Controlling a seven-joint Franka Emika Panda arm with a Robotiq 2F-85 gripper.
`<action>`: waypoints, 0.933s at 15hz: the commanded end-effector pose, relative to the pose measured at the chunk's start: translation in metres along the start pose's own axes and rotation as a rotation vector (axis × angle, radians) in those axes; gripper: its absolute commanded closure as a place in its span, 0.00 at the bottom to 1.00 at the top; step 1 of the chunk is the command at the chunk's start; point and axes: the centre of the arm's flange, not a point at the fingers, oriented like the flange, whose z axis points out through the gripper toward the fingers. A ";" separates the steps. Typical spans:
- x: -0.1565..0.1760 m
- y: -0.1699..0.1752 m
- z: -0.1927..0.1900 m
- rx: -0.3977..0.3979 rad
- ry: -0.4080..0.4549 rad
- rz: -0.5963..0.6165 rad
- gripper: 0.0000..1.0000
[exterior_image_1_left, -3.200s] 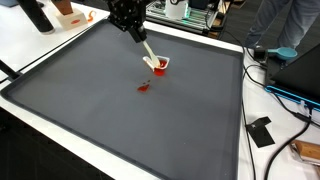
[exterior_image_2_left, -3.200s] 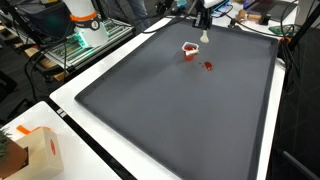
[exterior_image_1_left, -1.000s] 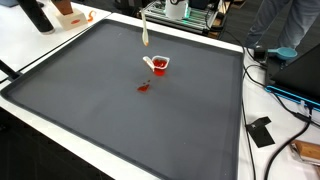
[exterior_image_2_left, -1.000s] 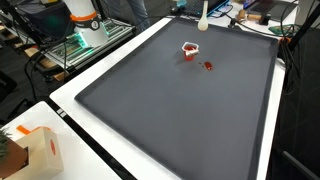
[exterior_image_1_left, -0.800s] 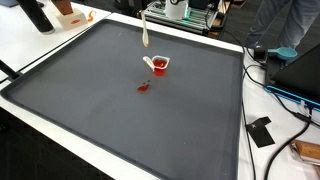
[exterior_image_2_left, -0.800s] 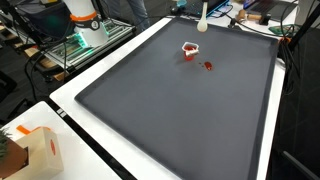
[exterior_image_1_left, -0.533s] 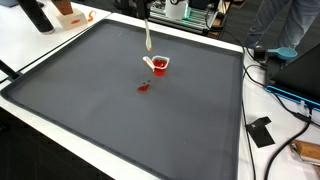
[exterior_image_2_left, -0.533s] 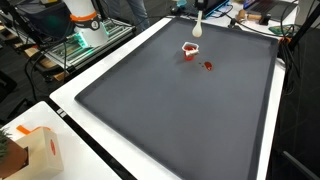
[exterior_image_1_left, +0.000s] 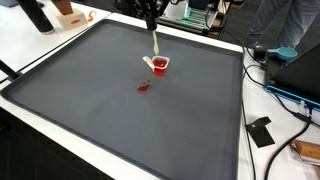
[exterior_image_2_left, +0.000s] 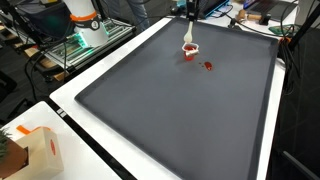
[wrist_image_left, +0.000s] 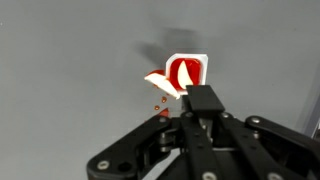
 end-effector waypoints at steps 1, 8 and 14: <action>-0.005 0.007 0.019 0.055 0.008 -0.008 0.97; -0.001 0.019 0.043 0.114 0.043 0.006 0.97; 0.000 0.031 0.055 0.123 0.056 0.021 0.97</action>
